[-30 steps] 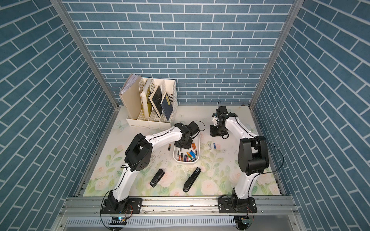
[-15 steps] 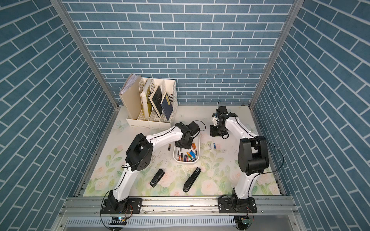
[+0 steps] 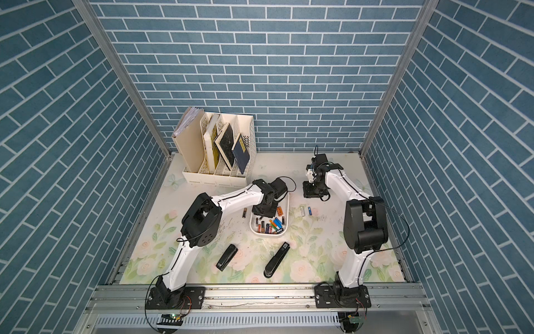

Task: Take the batteries out of the storage box
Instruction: Adjust the battery in the storage box.

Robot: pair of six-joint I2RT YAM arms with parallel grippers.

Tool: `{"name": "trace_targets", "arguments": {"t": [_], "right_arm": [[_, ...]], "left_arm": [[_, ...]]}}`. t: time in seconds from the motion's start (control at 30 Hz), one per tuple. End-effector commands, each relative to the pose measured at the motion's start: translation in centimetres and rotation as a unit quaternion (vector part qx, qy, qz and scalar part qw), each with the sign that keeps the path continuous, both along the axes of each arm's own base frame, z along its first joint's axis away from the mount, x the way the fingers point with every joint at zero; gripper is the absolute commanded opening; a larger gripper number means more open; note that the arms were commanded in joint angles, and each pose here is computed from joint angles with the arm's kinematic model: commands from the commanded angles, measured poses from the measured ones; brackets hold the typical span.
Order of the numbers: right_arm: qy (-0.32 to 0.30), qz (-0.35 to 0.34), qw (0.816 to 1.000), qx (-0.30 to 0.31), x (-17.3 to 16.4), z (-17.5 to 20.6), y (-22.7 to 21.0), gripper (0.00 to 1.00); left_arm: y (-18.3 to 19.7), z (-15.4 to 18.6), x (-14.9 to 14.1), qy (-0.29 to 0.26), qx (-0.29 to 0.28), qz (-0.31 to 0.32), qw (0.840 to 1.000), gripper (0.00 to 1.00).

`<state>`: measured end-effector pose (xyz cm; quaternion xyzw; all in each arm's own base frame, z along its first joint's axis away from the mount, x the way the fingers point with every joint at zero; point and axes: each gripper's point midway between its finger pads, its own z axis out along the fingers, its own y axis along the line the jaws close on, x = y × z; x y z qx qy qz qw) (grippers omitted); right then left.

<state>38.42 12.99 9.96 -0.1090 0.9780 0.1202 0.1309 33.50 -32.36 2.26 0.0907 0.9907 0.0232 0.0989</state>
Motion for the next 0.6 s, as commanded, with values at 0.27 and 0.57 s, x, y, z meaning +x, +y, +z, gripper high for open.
{"name": "trace_targets", "arguments": {"t": [0.27,0.57], "right_arm": [[0.006,0.010,1.000,-0.004,-0.86,0.18,-0.36,0.34],[0.005,0.006,1.000,-0.006,-0.77,0.32,-0.45,0.34]], "left_arm": [[0.39,0.44,-0.43,0.006,-0.015,-0.002,1.000,0.42],[0.19,0.15,-0.71,0.015,-0.020,-0.008,1.000,0.31]]}}
